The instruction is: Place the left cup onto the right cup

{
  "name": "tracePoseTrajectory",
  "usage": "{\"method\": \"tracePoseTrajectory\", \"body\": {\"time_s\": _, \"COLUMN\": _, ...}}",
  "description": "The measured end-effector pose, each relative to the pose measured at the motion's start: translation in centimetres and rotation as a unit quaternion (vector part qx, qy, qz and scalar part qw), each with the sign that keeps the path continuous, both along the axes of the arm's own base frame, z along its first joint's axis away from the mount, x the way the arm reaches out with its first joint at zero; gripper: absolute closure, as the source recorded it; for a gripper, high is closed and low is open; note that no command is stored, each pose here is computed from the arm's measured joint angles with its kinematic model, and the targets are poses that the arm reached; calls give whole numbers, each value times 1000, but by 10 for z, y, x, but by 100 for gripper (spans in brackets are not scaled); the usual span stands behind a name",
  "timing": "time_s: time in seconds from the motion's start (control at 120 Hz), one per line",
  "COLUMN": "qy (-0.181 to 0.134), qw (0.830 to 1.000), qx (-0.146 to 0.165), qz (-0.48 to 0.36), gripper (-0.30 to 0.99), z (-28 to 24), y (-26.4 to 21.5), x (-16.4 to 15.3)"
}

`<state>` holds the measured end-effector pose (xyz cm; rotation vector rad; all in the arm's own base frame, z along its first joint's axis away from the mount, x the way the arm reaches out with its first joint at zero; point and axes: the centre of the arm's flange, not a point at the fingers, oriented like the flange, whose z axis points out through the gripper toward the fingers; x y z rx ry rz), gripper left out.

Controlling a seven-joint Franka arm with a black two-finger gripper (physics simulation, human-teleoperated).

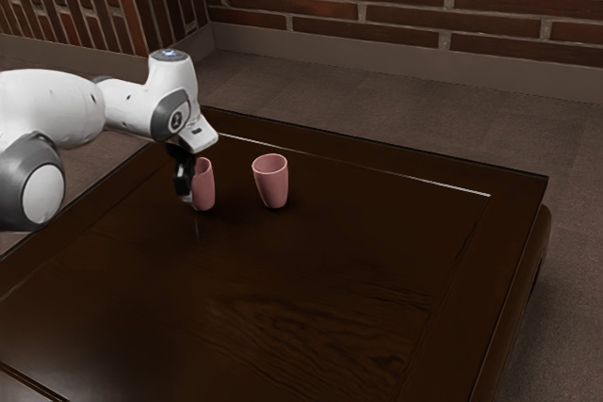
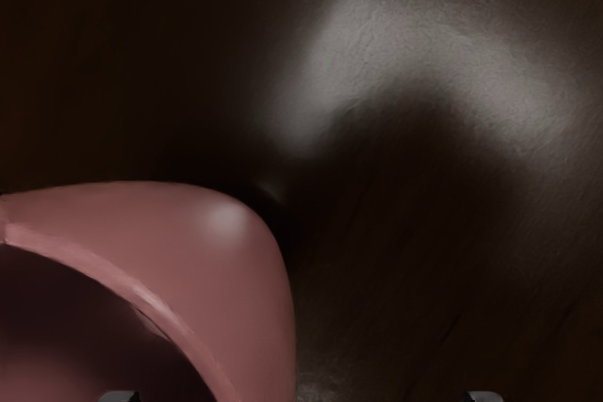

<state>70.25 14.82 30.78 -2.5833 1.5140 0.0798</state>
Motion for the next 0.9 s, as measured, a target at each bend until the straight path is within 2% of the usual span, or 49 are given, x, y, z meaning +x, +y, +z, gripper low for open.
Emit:
{"method": "tracePoseTrajectory", "body": {"time_s": 0.133, "qy": -14, "qw": 1000, "qx": 3, "qz": -16, "gripper": 59, "z": 0, "y": -8, "x": 6}}
{"method": "tracePoseTrajectory", "body": {"time_s": 0.292, "qy": -24, "qw": 999, "qx": 6, "qz": -25, "gripper": 70, "z": 1, "y": -9, "x": 8}}
{"method": "tracePoseTrajectory", "body": {"time_s": 0.5, "qy": -35, "qw": 999, "qx": 8, "qz": -31, "gripper": 76, "z": 12, "y": -8, "x": 9}}
{"method": "tracePoseTrajectory", "body": {"time_s": 0.717, "qy": -75, "qw": 996, "qx": 8, "qz": -37, "gripper": 76, "z": 88, "y": -23, "x": 5}}
{"method": "tracePoseTrajectory", "body": {"time_s": 0.9, "qy": -95, "qw": 994, "qx": 7, "qz": -56, "gripper": 76, "z": 137, "y": -57, "x": 1}}
